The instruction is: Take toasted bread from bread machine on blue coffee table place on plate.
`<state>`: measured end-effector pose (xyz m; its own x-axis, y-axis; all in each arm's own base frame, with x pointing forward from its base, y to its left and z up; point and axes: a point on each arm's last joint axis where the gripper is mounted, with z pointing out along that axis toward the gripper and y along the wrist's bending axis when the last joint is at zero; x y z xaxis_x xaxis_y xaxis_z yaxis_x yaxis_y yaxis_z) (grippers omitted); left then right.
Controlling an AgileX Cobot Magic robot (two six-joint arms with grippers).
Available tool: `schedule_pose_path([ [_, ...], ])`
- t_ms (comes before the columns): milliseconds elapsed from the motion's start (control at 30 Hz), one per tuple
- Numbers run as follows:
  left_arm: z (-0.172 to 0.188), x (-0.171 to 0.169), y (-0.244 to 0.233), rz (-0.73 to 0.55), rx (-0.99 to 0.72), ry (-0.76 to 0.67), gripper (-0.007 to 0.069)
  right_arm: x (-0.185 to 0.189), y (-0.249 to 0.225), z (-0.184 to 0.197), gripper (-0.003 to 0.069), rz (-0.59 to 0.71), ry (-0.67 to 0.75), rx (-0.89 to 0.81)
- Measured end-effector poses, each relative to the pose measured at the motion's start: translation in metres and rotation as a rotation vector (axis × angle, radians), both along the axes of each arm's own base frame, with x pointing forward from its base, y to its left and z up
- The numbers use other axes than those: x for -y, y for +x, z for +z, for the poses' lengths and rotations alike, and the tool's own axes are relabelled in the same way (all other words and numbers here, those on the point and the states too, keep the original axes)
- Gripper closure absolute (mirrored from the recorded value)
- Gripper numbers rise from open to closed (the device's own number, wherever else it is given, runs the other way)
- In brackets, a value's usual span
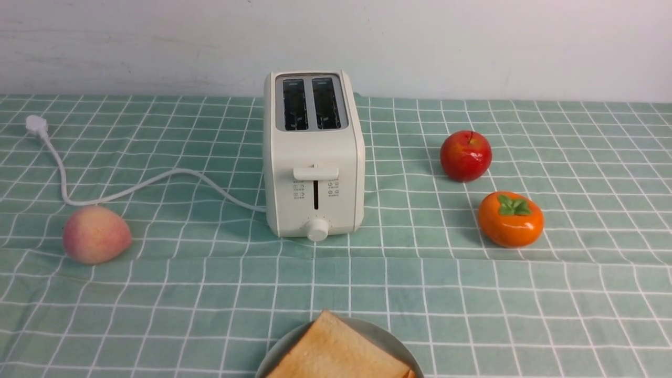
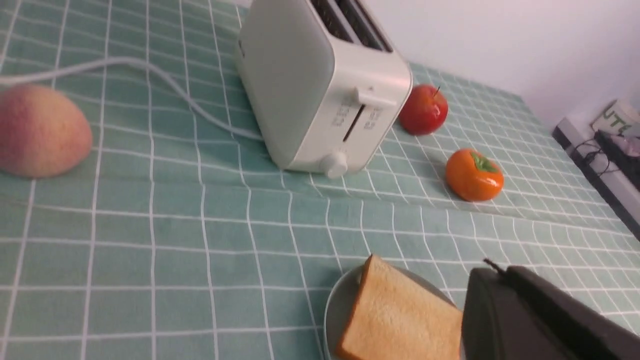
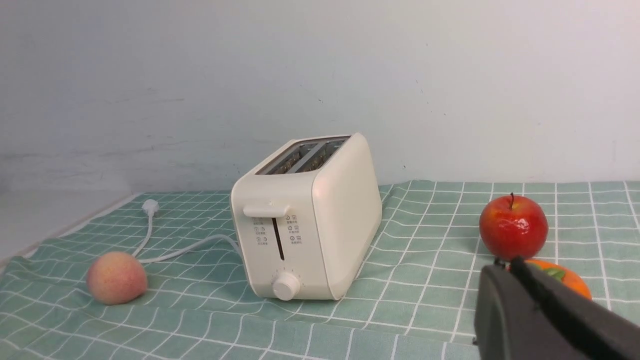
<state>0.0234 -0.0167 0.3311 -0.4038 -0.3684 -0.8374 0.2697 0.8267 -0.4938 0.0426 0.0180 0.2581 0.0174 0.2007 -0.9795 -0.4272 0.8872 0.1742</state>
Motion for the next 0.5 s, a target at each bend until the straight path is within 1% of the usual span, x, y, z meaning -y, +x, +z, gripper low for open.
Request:
schedule_pose_path([
  [333,-0.001,0.0,0.001,0.004,0.006,0.003,0.0639,0.0,0.0,0.0,0.0655,-0.001,-0.003,0.001],
  [433,-0.011,0.0,0.004,0.016,-0.001,0.025,0.0639,0.0,0.0,0.0,0.0652,-0.001,-0.003,0.001],
  [500,-0.025,-0.004,0.008,0.073,0.045,0.082,0.0638,0.0,0.0,0.0,0.0649,-0.001,-0.003,0.001],
])
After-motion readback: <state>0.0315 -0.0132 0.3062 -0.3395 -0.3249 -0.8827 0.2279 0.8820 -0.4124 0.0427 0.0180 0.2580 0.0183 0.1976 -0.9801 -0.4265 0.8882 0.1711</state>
